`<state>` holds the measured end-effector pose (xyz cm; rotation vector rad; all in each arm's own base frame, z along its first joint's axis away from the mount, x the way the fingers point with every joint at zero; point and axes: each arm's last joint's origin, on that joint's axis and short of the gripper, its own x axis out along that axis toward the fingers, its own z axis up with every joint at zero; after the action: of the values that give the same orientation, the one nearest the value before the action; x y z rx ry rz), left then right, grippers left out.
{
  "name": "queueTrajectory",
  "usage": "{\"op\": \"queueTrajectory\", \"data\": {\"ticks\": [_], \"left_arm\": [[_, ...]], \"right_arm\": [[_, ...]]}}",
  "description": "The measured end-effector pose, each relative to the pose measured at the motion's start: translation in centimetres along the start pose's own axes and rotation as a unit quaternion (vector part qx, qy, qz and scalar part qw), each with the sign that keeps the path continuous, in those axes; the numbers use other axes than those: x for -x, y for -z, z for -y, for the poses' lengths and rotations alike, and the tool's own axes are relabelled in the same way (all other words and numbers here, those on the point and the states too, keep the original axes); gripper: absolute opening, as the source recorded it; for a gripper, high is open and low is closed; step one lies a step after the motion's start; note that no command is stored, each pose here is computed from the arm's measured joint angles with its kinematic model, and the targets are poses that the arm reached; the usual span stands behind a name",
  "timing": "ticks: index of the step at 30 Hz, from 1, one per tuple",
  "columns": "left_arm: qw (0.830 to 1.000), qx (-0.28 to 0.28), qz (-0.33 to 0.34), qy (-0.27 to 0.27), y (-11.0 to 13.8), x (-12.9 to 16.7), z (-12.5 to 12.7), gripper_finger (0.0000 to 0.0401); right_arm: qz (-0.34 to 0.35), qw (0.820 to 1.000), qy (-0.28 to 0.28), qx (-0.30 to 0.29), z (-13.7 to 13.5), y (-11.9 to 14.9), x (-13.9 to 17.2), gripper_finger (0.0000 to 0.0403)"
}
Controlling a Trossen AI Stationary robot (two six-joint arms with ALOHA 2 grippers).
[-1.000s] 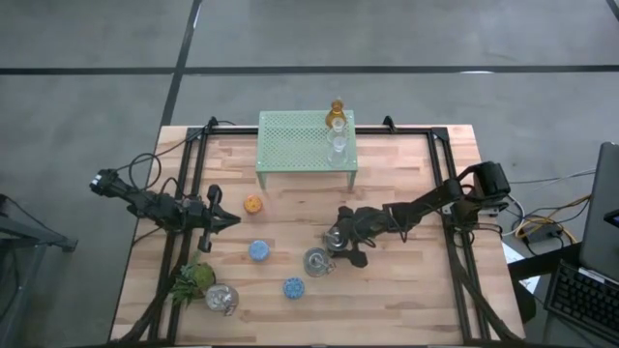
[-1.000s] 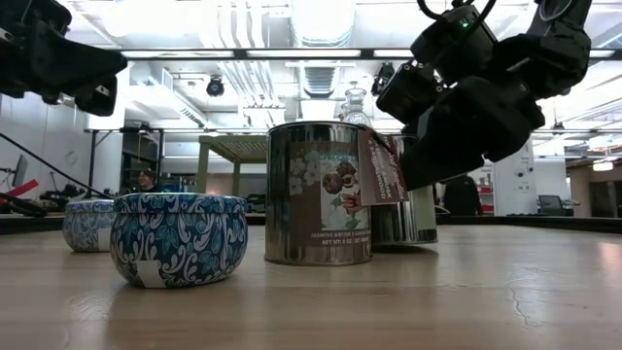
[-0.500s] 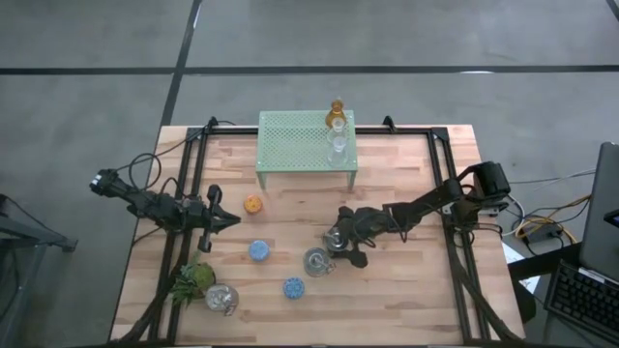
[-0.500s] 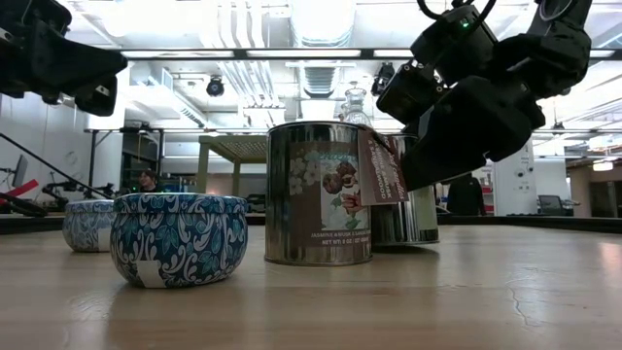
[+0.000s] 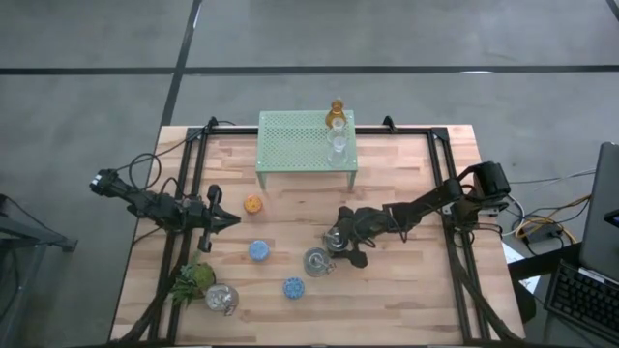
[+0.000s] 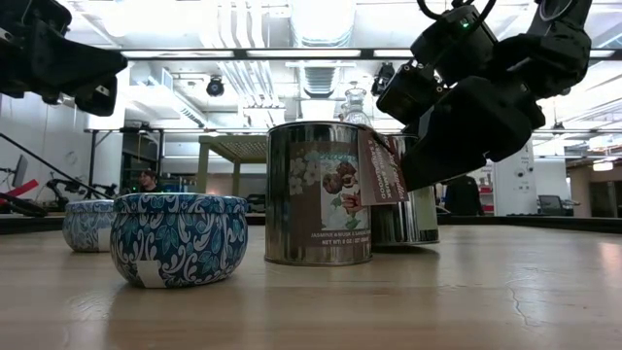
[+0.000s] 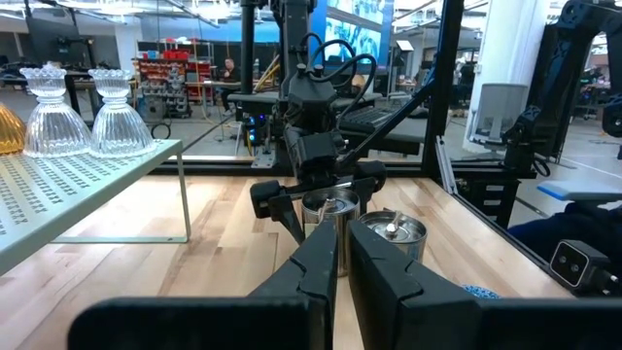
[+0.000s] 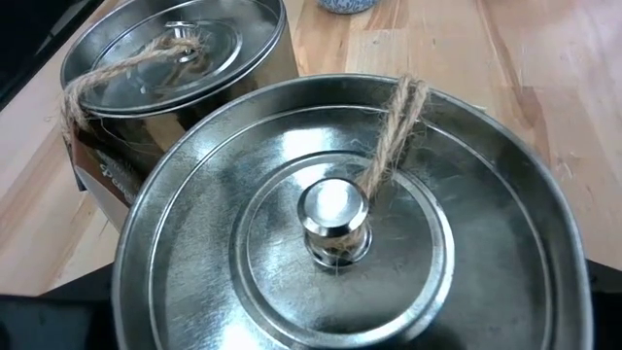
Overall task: Pick & Place candle stick holders
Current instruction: Put the green scented candle on the shelf
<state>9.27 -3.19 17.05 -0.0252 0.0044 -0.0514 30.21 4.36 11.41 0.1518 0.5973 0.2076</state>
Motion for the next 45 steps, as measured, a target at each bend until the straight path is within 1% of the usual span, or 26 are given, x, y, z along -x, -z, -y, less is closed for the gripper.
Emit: {"op": "queueTrajectory", "data": {"ticks": [45], "left_arm": [[1.000, 0.000, 0.000, 0.000, 0.00, 0.00, 0.00, 0.0030]], "right_arm": [[0.006, 1.000, 0.003, 0.001, 0.01, -0.21, -0.07, 0.0370]]}}
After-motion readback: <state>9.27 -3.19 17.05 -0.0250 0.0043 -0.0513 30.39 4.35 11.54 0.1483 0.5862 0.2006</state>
